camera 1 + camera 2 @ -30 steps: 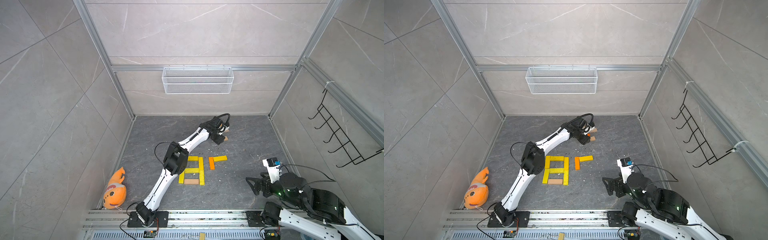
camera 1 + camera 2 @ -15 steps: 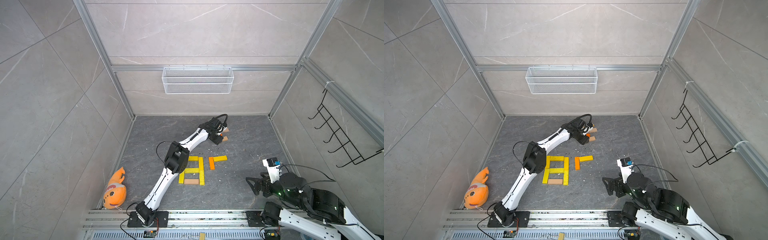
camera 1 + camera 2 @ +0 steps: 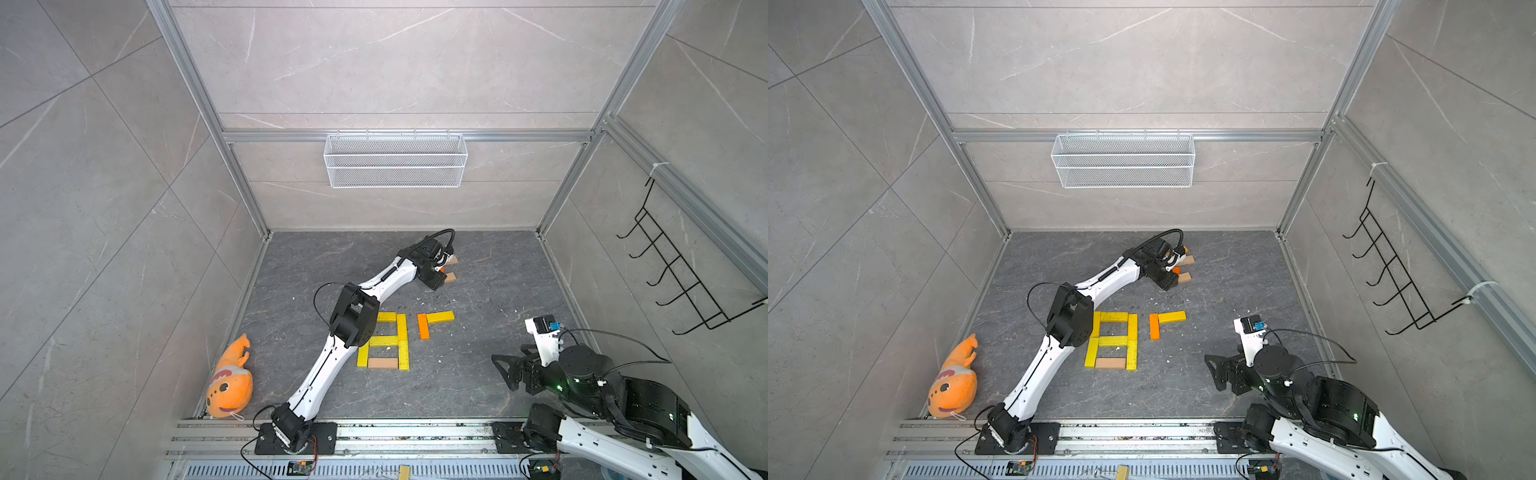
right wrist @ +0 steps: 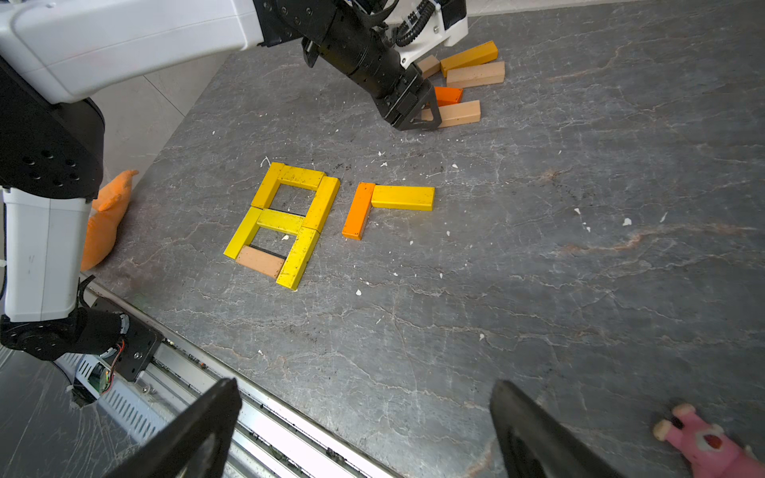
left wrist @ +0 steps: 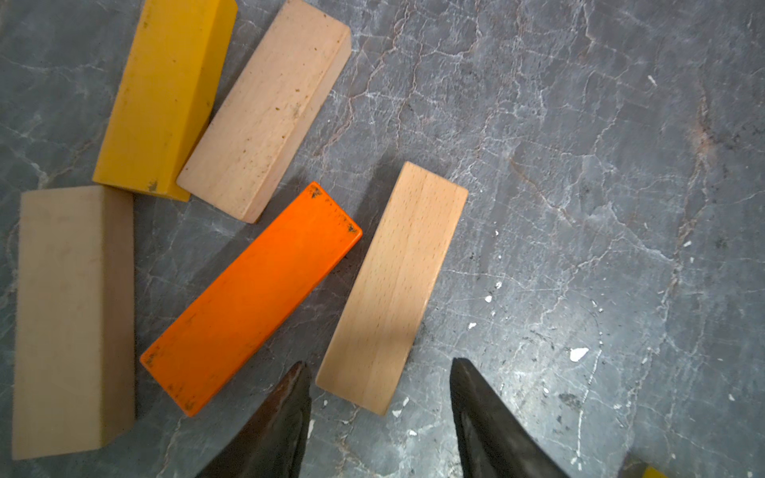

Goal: Assemble the number 8 with building blocks
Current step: Pick up the building block from the center of the board.

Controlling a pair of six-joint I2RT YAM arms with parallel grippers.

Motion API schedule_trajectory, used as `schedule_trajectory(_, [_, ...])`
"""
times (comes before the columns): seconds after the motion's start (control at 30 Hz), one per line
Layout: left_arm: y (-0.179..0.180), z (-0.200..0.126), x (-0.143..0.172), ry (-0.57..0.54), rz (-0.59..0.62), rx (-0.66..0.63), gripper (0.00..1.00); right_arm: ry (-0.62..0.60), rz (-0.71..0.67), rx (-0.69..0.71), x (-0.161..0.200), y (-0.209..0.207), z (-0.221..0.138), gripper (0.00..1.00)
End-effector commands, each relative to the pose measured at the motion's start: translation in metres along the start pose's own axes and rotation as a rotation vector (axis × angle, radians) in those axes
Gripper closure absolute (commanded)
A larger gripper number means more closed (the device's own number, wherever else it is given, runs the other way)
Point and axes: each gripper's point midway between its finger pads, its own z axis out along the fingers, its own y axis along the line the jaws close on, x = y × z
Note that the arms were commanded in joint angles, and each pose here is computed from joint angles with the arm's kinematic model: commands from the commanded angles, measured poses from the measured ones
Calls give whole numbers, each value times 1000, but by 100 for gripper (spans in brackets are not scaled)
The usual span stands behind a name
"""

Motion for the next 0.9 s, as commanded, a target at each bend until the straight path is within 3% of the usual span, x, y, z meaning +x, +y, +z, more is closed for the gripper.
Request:
schedule_trajectory(0.0, [3, 1, -12, -41, -12, 8, 43, 7, -7, 9, 2, -2, 2, 3])
schedule_trajectory(0.33, [3, 7, -8, -33, -20, 14, 47, 12, -9, 12, 3, -2, 3, 3])
schedule_trajectory(0.87, [-13, 10, 1, 8, 71, 36, 72, 17, -10, 19, 3, -2, 4, 3])
